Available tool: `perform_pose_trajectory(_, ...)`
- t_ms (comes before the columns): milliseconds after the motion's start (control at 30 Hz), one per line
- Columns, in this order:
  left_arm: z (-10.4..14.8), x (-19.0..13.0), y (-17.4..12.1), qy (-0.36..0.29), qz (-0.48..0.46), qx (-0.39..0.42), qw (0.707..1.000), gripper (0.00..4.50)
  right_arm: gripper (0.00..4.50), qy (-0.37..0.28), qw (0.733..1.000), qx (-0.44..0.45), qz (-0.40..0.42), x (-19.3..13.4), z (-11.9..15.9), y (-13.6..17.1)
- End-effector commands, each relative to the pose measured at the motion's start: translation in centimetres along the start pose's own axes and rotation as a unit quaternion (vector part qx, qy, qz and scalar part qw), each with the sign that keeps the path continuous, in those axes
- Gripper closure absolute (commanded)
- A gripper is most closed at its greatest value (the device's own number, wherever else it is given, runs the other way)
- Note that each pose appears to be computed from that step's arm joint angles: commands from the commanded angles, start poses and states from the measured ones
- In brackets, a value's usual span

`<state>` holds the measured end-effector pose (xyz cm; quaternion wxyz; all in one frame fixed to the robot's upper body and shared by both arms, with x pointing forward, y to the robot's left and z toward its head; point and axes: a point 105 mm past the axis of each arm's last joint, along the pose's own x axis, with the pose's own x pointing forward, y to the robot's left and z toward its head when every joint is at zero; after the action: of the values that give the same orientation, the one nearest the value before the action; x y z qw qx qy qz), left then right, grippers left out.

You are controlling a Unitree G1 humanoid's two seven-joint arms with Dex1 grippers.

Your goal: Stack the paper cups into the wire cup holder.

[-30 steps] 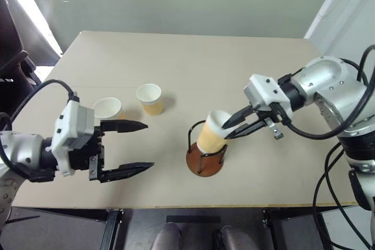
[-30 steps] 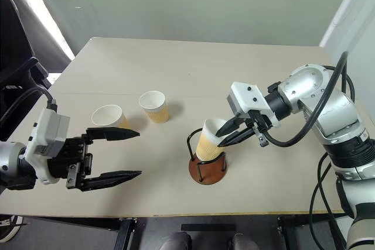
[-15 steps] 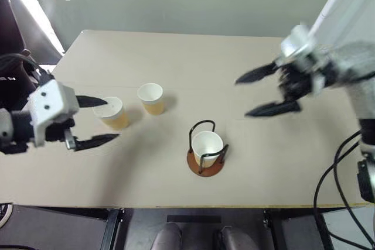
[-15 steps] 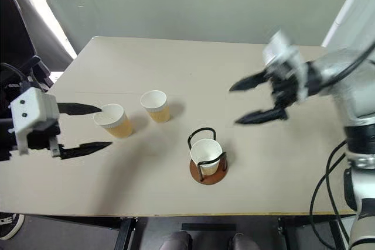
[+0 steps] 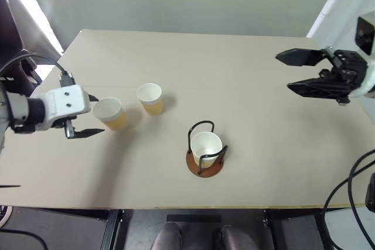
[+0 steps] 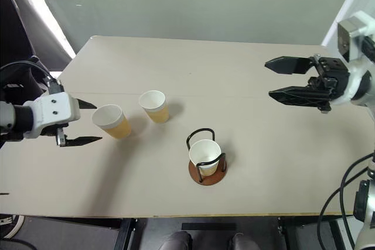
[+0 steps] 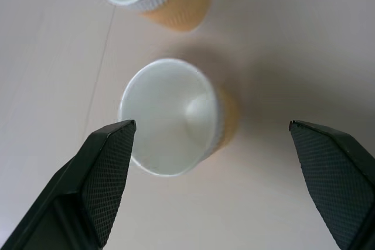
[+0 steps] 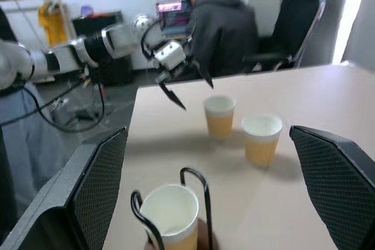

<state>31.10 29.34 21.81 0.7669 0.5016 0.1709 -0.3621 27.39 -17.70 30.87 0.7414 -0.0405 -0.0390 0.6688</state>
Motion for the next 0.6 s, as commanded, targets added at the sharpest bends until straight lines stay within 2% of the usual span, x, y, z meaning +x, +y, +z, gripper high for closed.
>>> perform_pose_trajectory(33,0.4,0.8,0.7,-0.004,0.003,0.022,1.0,0.0,0.02,-0.01,0.999,-0.036,-0.016,-0.9,1.6,1.2)
perform_pose_trajectory(200,0.3,2.0,0.8,-0.005,-0.012,0.031,0.999,0.0,0.02,-0.015,0.999,-0.044,-0.026,-1.2,1.8,1.8)
perform_pose_trajectory(267,0.4,2.8,0.9,-0.008,-0.017,0.034,0.999,0.39,0.0,-0.015,0.998,-0.045,-0.027,-1.1,1.8,2.1)
perform_pose_trajectory(367,0.6,3.4,0.7,-0.016,-0.03,0.039,0.999,1.27,0.0,-0.011,0.999,-0.046,-0.027,-0.9,1.7,2.5)
perform_pose_trajectory(600,0.6,3.5,-0.1,-0.018,-0.06,0.036,0.997,3.84,0.0,0.006,0.998,-0.046,-0.031,-0.8,1.2,2.9)
